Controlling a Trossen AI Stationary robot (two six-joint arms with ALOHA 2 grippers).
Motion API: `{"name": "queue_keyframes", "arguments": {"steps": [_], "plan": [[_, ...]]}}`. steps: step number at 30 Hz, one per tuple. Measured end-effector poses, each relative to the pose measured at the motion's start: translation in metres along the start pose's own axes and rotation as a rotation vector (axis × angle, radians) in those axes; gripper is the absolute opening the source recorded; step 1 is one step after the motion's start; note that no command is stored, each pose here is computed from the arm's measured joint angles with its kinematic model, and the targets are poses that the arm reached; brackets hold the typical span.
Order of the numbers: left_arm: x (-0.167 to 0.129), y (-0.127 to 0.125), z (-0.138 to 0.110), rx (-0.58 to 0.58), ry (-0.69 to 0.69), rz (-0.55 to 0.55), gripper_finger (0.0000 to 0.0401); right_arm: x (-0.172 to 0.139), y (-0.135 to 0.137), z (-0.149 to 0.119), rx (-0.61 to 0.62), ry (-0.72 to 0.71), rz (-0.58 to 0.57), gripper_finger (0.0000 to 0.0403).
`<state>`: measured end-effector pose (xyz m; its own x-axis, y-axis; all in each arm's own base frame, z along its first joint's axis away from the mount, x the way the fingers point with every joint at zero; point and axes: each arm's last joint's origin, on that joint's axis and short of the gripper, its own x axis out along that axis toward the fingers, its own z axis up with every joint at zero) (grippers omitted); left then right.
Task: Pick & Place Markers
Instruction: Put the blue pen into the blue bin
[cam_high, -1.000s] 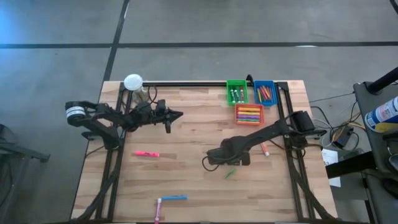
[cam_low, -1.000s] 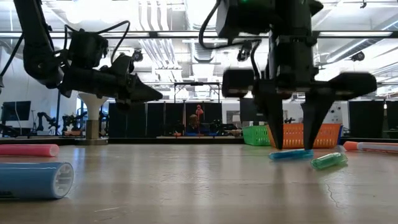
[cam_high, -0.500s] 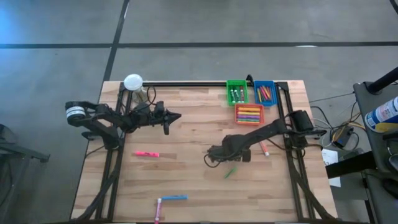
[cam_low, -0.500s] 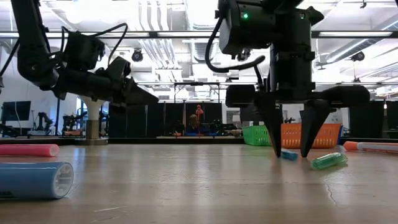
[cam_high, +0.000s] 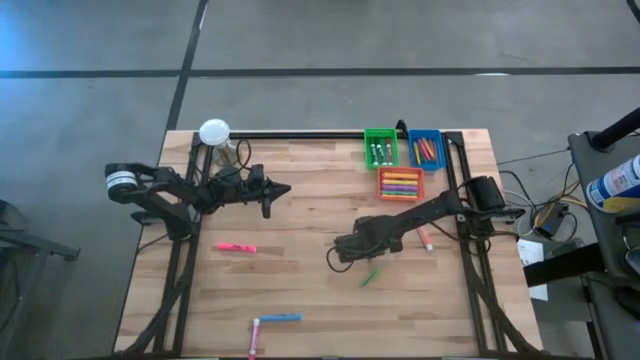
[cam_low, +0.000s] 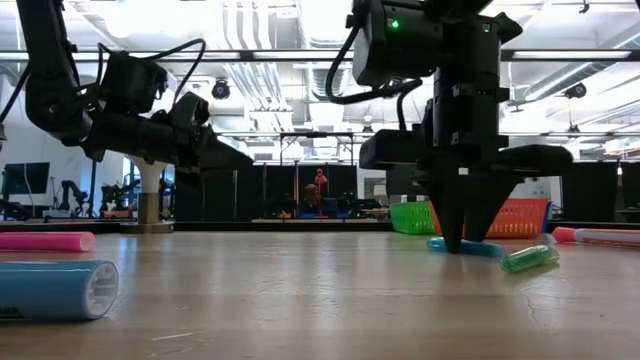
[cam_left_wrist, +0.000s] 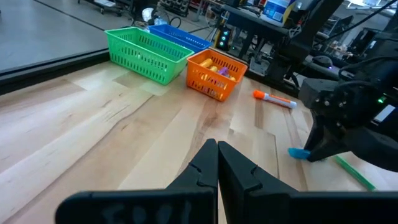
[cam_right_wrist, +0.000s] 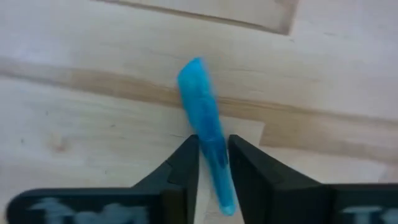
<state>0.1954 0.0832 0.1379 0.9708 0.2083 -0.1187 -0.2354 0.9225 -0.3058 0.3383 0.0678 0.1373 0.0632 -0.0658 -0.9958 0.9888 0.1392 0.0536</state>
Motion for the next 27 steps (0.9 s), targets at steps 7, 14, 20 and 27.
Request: {"name": "queue_keyframes", "arguments": {"steps": [7,14,20,27], "plan": [[0.000,0.000,0.000,-0.014,0.000,0.000,0.0004,-0.009,0.004,0.006,-0.107,-0.061,0.064,0.0039],[0.000,0.000,0.000,-0.022,0.000,0.000,0.0004,-0.057,-0.009,0.038,-0.128,-0.175,0.140,0.0051],[0.000,0.000,0.000,-0.021,0.000,0.000,0.0004,-0.095,-0.044,0.099,-0.148,-0.301,0.065,0.0053],[0.000,0.000,0.000,-0.021,0.001,0.001,0.0004,-0.099,-0.112,0.193,-0.100,-0.333,-0.142,0.0054]]}}
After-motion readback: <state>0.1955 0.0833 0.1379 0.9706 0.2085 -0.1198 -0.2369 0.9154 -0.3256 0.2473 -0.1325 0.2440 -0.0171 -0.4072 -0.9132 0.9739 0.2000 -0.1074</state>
